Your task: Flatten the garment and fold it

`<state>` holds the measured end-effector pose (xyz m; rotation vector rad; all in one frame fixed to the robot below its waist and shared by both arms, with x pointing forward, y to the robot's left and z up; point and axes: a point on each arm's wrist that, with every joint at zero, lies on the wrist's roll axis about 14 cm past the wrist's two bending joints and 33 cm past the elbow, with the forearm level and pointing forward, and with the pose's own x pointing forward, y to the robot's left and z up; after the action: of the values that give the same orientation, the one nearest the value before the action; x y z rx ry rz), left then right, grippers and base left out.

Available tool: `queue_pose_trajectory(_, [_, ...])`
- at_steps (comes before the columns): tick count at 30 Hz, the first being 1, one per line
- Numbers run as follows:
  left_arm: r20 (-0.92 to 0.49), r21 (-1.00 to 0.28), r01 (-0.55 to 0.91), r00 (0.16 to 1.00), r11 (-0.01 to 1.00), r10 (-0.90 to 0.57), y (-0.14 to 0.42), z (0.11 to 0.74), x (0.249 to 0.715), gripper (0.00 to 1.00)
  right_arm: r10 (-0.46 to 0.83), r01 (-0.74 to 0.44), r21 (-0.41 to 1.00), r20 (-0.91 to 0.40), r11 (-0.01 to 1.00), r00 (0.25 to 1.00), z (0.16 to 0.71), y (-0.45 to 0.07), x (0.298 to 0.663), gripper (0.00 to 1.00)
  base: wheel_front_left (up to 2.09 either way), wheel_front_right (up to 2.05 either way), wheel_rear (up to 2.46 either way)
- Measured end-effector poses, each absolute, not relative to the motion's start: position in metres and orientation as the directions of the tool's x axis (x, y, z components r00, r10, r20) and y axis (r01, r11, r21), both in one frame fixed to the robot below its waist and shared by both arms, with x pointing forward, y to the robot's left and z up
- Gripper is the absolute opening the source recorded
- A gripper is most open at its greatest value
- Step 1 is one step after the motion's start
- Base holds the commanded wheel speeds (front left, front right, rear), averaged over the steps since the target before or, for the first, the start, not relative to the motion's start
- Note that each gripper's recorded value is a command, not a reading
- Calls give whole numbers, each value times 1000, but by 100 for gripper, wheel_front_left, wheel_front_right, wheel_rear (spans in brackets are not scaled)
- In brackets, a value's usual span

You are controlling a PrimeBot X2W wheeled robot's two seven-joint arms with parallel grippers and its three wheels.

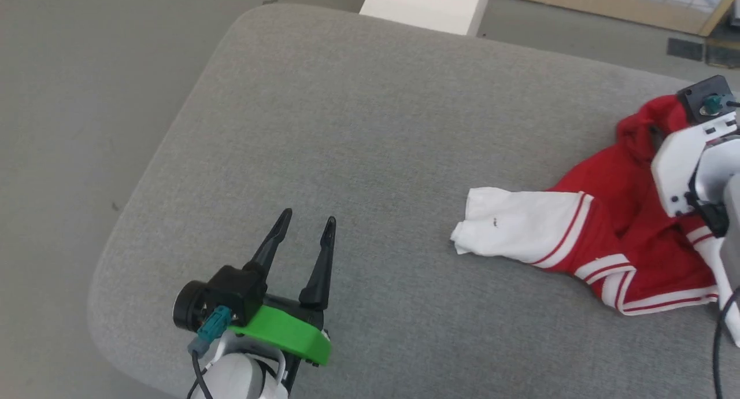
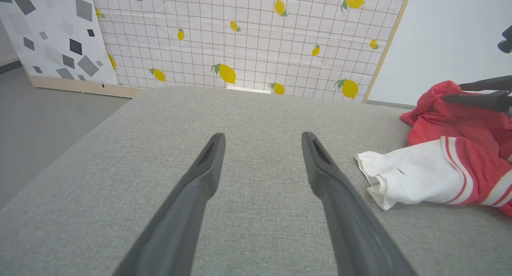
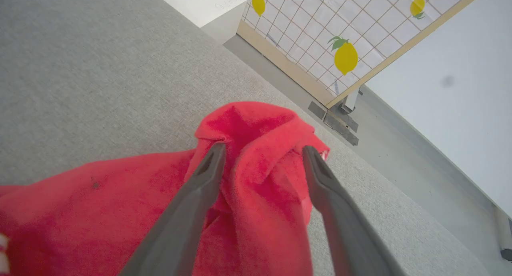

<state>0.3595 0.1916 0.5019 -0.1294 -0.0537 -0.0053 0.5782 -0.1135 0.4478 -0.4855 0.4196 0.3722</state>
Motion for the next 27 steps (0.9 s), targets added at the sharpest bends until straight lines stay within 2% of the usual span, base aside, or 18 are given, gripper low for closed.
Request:
queue_pose_trajectory(9, [114, -127, 62, 992, 990, -48, 178, 519, 366, 100, 339, -393, -322, -213, 861, 916, 510, -108, 566, 100, 0, 0, 0])
queue_pose_trajectory(13, [140, -125, 88, 988, 988, -70, 172, 527, 371, 100, 342, -351, -253, -79, 902, 936, 534, -120, 550, 100, 0, 0, 0])
queue_pose_trajectory(20, [154, -125, 150, 979, 981, -131, 154, 530, 380, 100, 245, -237, -130, 52, 963, 968, 540, -164, 499, 100, 0, 0, 0])
queue_pose_trajectory(27, [78, -137, 248, 968, 959, -239, 122, 506, 383, 100, 68, -68, -1, 83, 998, 994, 522, -207, 430, 100, 0, 0, 0])
